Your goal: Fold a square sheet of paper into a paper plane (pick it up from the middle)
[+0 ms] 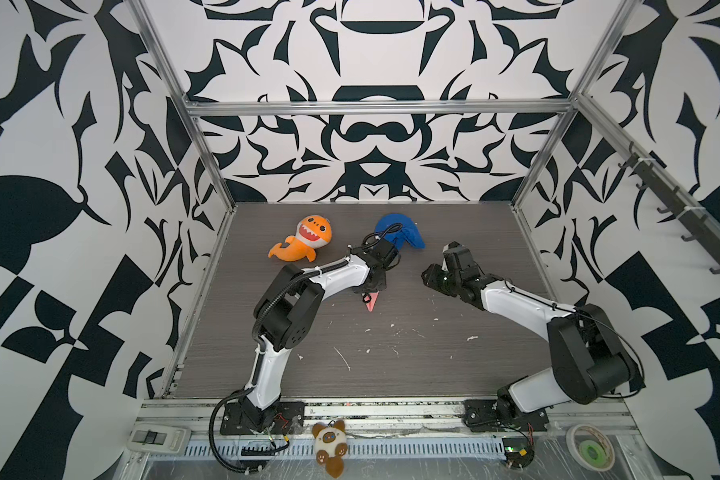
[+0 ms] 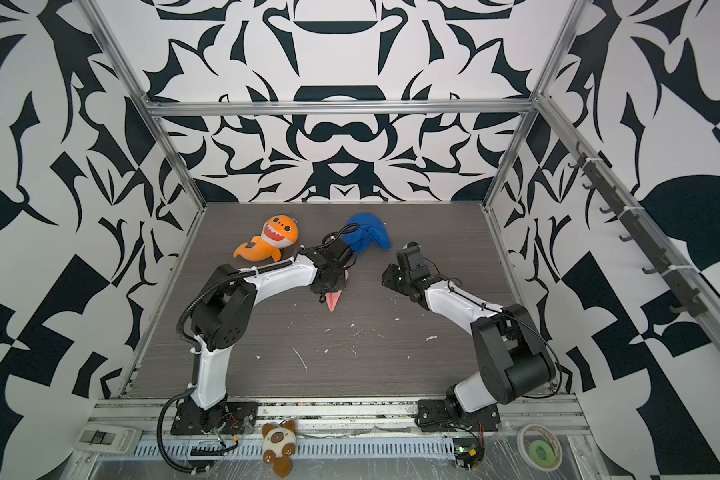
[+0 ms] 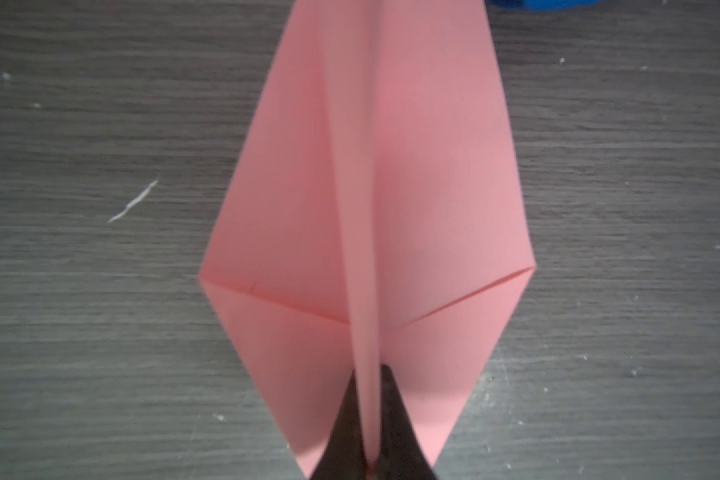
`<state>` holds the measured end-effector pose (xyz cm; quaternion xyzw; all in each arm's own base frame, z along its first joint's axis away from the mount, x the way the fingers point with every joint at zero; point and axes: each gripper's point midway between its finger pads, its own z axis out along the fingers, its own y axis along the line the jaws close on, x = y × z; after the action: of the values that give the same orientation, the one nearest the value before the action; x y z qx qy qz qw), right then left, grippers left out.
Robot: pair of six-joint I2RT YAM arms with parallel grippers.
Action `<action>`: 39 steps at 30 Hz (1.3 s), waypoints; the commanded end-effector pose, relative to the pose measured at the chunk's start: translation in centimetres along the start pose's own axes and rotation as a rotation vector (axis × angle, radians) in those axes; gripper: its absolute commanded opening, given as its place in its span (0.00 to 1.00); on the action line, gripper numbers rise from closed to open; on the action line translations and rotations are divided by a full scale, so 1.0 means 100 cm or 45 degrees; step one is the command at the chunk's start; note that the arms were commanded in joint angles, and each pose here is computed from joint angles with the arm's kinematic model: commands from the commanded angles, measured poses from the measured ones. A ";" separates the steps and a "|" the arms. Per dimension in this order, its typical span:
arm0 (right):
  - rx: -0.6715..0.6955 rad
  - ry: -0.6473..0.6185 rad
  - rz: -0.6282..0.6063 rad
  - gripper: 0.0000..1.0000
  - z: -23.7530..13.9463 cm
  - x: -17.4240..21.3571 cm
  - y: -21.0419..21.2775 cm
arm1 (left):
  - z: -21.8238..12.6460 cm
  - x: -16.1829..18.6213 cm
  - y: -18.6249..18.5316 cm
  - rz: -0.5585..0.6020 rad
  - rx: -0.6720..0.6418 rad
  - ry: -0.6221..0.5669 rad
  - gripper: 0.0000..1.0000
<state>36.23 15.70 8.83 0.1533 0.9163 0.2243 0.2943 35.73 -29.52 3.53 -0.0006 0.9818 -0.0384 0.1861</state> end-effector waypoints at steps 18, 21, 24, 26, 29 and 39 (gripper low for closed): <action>-0.061 -0.002 -0.018 0.44 -0.007 0.000 0.009 | 0.010 0.022 0.003 0.093 -0.051 0.177 0.17; -0.057 -0.023 -0.041 0.48 -0.011 -0.008 0.013 | -0.010 0.011 -0.002 0.097 -0.011 0.131 0.23; -0.037 -0.070 -0.075 0.55 -0.021 -0.022 0.019 | -0.039 -0.004 -0.006 0.088 0.047 0.056 0.32; -0.017 -0.116 -0.105 0.64 -0.031 -0.034 0.022 | -0.059 -0.013 -0.006 0.080 0.088 0.004 0.40; 0.003 -0.200 -0.163 0.70 -0.047 -0.053 0.027 | -0.087 -0.025 0.000 0.055 0.138 -0.073 0.49; 0.331 -0.636 -0.398 0.87 -0.112 -0.124 0.001 | -0.157 -0.066 0.118 -0.192 0.018 -0.528 0.80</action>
<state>38.58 10.77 20.10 0.0900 0.8759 0.1023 0.4628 35.71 -20.65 18.66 -0.0453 0.9373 -0.1029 0.3300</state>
